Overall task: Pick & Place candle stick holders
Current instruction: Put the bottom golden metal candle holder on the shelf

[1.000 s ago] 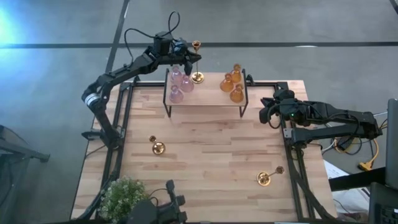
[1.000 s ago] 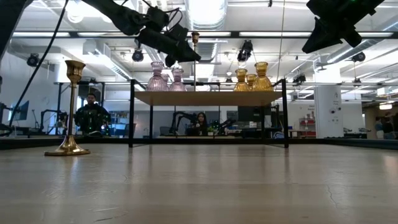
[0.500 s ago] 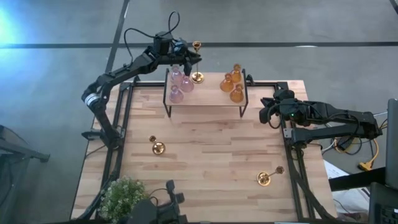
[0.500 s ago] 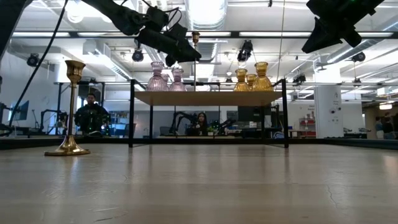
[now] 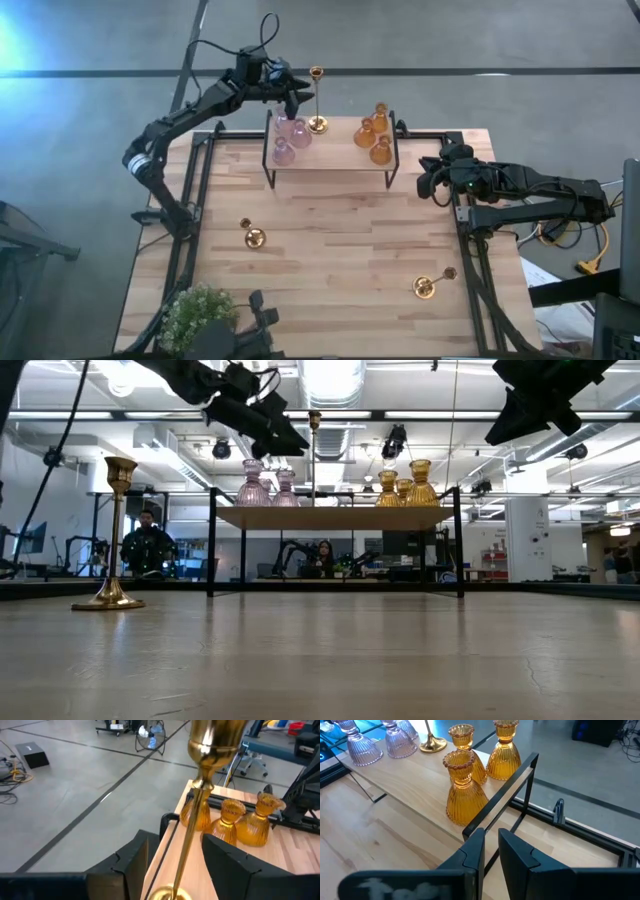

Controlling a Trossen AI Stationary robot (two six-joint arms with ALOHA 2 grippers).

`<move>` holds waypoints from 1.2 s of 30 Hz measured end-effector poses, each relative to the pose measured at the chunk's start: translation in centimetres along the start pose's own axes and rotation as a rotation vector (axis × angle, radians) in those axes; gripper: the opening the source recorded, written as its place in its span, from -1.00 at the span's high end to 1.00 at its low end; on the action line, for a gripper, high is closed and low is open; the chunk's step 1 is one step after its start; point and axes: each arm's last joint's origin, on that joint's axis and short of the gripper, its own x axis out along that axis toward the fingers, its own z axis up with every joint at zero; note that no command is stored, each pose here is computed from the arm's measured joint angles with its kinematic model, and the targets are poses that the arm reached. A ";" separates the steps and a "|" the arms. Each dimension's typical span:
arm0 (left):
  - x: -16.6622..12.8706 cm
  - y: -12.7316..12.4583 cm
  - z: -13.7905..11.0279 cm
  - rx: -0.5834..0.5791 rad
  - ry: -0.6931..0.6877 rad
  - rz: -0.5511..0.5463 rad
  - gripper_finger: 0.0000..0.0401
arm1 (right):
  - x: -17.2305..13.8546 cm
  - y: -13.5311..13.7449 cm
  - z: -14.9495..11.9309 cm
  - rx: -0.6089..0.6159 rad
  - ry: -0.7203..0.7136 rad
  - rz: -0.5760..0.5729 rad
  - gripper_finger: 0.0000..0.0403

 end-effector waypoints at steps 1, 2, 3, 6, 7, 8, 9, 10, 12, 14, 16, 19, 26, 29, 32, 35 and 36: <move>-0.5 0.0 0.1 0.007 0.009 0.004 0.05 | 0.0 0.0 0.0 0.000 0.000 0.001 0.76; -1.1 -0.1 0.3 0.013 0.017 0.007 0.05 | 0.0 0.0 0.0 0.001 0.000 0.002 0.76; -1.6 -0.2 0.5 0.022 0.022 0.010 0.05 | 0.0 0.0 0.0 0.002 0.000 0.003 0.76; -3.6 -0.5 1.1 0.039 0.038 0.023 0.05 | 0.0 0.0 0.0 0.003 -0.002 0.004 0.76; -4.2 -0.7 1.3 0.041 0.044 0.028 0.05 | 0.0 0.0 0.1 0.005 -0.004 0.005 0.76; -4.9 -0.9 1.5 0.041 0.048 0.036 0.05 | 0.0 0.1 0.1 0.007 -0.007 0.007 0.76; -5.7 -1.1 1.8 0.039 0.051 0.050 0.05 | 0.0 0.1 0.1 0.010 -0.009 0.009 0.76; -6.5 -1.4 2.0 0.037 0.056 0.066 0.05 | 0.0 0.1 0.1 0.012 -0.011 0.010 0.76; -8.2 -2.1 2.6 0.038 0.061 0.099 0.05 | 0.0 0.1 0.2 0.010 -0.013 0.012 0.76; -10.1 -2.9 3.1 0.036 0.061 0.123 0.05 | 0.0 0.1 0.2 0.009 -0.014 0.012 0.76; -11.9 -3.9 3.7 0.034 0.047 0.130 0.05 | 0.0 0.1 0.2 0.008 -0.015 0.012 0.76; -14.9 -5.6 4.3 0.009 0.027 0.130 0.05 | 0.0 0.2 0.2 0.009 -0.019 0.015 0.76; -20.3 -9.8 3.3 -0.048 -0.027 0.135 0.06 | -0.2 0.9 1.6 -0.023 -0.139 0.084 0.76; -22.0 -11.3 1.3 -0.097 -0.035 0.192 0.07 | -0.4 1.4 2.5 -0.039 -0.199 0.158 0.76; -23.5 -12.8 -1.2 -0.150 -0.054 0.204 0.07 | -1.1 1.7 3.6 -0.050 -0.238 0.225 0.76; -24.7 -14.0 -3.6 -0.228 -0.126 0.152 0.07 | -2.1 1.7 4.7 -0.077 -0.258 0.292 0.76; -24.9 -14.3 -4.4 -0.244 -0.149 0.139 0.07 | -2.5 1.7 5.1 -0.087 -0.263 0.317 0.76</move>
